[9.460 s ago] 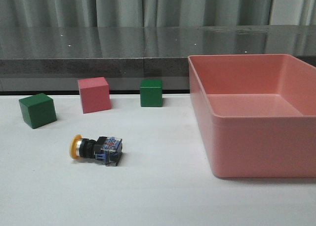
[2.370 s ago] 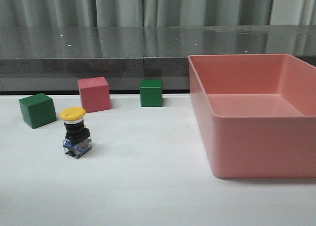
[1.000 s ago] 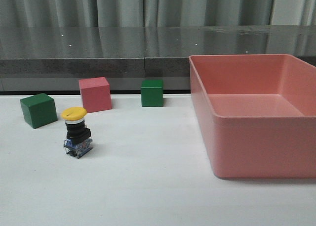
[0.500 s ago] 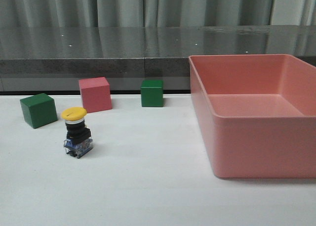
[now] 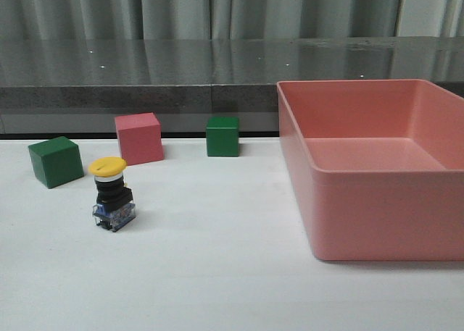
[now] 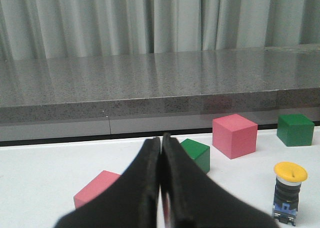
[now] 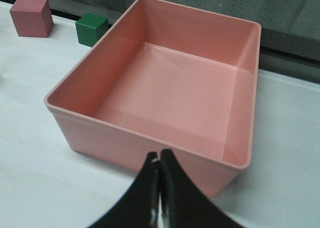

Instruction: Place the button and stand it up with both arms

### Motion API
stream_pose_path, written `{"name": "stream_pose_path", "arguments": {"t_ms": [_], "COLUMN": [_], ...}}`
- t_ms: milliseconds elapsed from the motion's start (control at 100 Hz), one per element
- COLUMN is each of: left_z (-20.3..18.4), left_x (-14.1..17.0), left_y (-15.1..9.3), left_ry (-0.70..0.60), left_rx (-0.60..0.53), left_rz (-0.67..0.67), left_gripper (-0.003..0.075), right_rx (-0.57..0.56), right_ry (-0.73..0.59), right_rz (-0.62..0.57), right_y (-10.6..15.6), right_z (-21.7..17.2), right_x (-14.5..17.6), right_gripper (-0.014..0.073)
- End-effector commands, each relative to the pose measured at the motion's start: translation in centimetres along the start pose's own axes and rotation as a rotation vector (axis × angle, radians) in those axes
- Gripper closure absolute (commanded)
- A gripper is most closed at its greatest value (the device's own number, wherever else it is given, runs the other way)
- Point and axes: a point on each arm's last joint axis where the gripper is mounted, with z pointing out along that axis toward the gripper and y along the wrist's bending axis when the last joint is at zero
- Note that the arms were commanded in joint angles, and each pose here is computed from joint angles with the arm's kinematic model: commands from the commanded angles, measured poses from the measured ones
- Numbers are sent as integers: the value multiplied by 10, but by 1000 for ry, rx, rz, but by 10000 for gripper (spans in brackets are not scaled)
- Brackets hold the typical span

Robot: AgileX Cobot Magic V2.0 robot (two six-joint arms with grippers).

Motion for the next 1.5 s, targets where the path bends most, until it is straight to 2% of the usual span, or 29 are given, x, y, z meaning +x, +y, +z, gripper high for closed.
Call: {"name": "stream_pose_path", "arguments": {"t_ms": [0,540,650,780,930,1040,1490], "left_z": [-1,-1,-1,-1,-1,-1,-1], "left_x": [6,6,6,6,6,6,6], "left_y": [-1,-1,-1,-1,-1,-1,-1], "left_ry": [-69,-69,-69,-69,-69,-69,-67], "left_rx": [-4,-4,-4,-4,-4,-4,-4], "left_rz": [-16,-16,-16,-16,-16,-16,-16], "left_gripper": [740,740,740,740,740,740,740], "right_rx": [25,46,96,147,158,154,154], "right_ry": [-84,-92,-213,-351,-432,-420,-415], "right_rz": [11,-8,82,195,230,244,244], "right_y": [-3,-4,-6,-8,-5,-3,-3], "right_z": [-3,-2,-7,-4,5,12,12], "right_x": [-14,-11,-4,23,56,72,72], "right_gripper": [671,671,671,671,671,671,671]}}
